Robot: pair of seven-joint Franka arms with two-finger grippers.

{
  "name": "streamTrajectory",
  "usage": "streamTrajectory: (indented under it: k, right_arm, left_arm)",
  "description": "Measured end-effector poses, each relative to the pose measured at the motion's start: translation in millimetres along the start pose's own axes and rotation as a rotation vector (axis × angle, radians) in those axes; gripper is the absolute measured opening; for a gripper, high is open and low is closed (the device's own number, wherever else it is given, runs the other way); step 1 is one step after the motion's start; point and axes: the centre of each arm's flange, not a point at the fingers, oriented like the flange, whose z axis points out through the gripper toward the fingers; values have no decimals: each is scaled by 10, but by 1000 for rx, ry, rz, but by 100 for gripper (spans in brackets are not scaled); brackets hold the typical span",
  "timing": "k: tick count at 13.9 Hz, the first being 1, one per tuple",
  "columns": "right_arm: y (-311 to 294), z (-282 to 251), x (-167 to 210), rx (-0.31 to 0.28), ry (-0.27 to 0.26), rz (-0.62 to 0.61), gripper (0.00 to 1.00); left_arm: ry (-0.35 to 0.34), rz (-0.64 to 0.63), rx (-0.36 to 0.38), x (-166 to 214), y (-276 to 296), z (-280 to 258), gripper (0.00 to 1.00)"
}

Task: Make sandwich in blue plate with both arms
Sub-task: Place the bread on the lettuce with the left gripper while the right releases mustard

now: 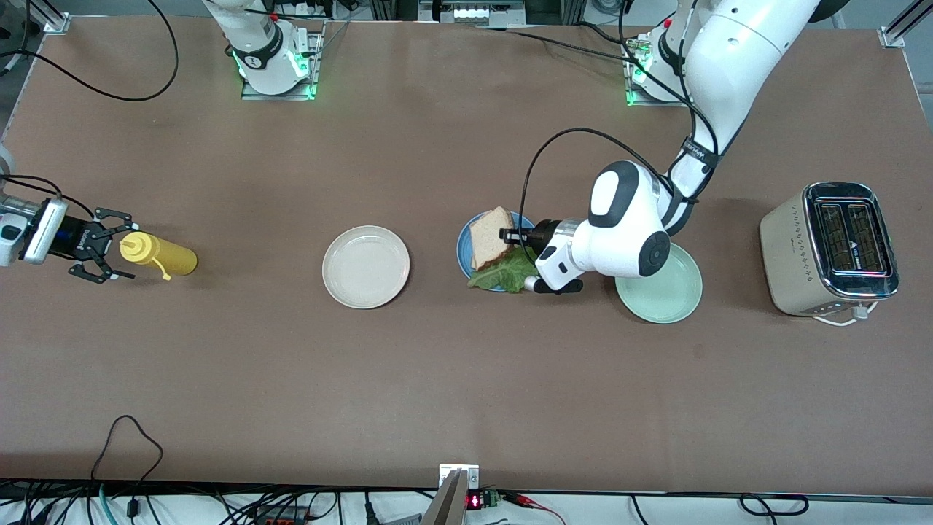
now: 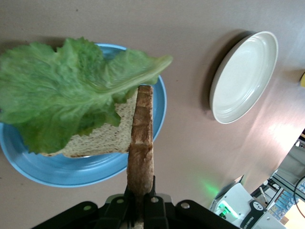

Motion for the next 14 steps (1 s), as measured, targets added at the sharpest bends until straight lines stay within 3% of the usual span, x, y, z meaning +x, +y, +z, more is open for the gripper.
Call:
streamTrajectory:
  k: [6,7,14]
  right_arm:
    - [-102,-348,190,10,-64,35,100]
    - [-121,-432,284,9,-76,43,100]
    - [-325,-989,1084,-18,-199,190,100]
  left_arm:
    - [7,33,-5,117,-206,88,12]
    - [8,53,-7,152,-278,70,18]
    - [36,84,-28,383,-693,41,88]
